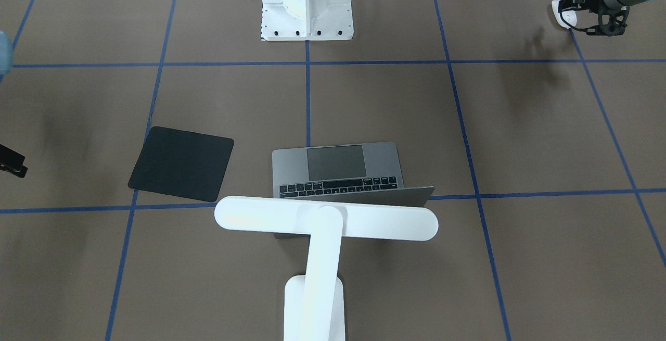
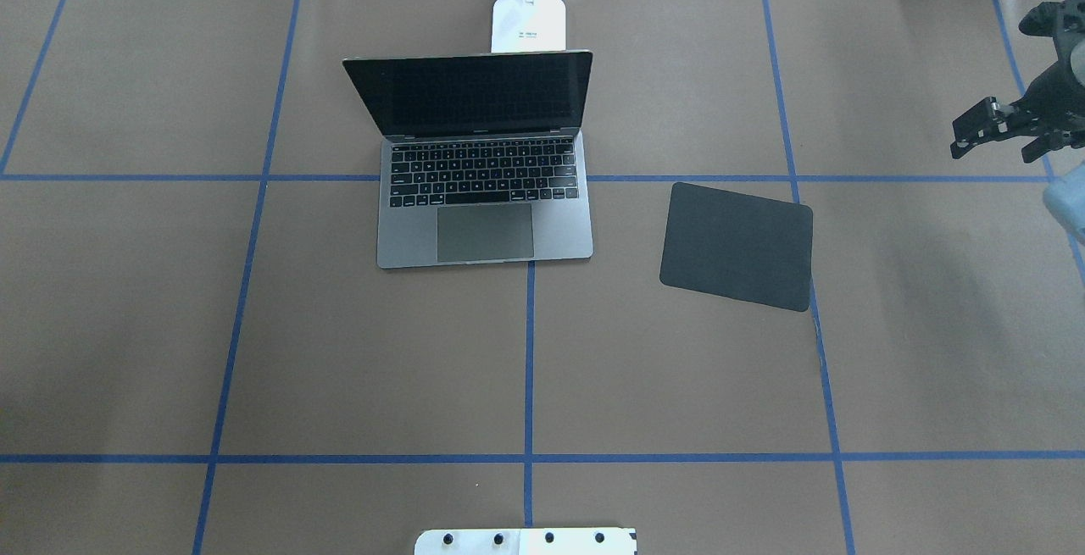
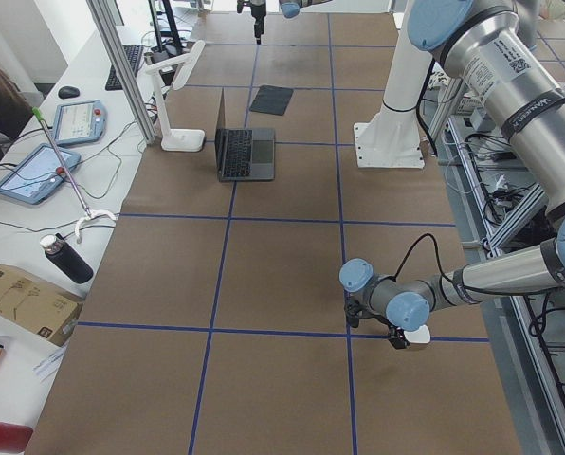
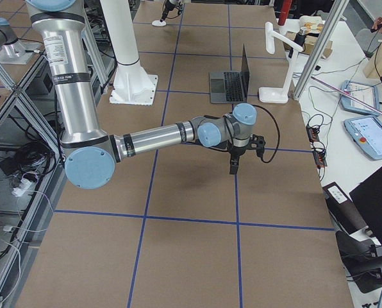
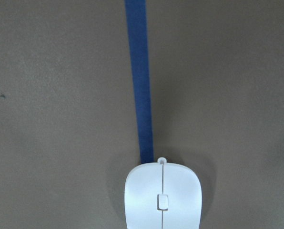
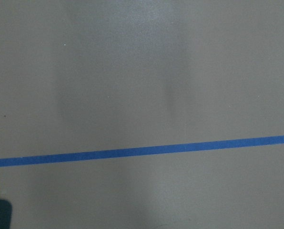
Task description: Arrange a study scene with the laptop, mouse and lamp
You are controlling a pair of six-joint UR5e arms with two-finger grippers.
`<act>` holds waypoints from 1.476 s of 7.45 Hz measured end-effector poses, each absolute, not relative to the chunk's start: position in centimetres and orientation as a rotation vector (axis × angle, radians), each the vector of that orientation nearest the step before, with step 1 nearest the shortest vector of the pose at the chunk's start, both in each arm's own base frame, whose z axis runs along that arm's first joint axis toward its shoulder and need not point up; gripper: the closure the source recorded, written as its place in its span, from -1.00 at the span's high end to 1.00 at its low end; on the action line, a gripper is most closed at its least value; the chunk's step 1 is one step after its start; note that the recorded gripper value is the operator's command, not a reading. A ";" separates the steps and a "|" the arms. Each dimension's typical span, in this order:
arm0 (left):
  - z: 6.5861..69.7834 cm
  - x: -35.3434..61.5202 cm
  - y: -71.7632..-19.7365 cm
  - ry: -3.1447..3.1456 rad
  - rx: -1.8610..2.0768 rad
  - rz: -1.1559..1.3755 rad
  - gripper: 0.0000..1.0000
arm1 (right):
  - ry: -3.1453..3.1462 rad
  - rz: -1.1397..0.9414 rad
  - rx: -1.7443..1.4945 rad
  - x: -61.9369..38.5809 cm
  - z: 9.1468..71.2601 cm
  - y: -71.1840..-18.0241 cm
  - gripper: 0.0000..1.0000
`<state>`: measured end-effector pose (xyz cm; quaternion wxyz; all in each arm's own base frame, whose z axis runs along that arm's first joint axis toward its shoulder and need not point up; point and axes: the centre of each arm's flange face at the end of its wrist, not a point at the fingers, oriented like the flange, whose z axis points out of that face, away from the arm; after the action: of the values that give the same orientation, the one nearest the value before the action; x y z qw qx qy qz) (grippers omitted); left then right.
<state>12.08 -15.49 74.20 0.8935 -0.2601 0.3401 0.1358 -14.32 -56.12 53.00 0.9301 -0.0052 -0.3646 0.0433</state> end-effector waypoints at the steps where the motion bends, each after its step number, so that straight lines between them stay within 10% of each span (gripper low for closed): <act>1: 74.9 11.7 -15.2 0.711 -0.539 0.284 0.97 | -0.747 0.089 -0.010 -14.3 53.0 -56.1 1.00; 11: 75.3 14.0 -15.2 0.717 -0.584 0.267 0.93 | -0.752 0.084 0.002 -14.3 52.7 -56.0 1.00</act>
<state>14.03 -15.18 75.32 0.8864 -0.2810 0.3446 0.1284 -14.29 -56.04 52.75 0.9292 0.0011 -0.3672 0.0411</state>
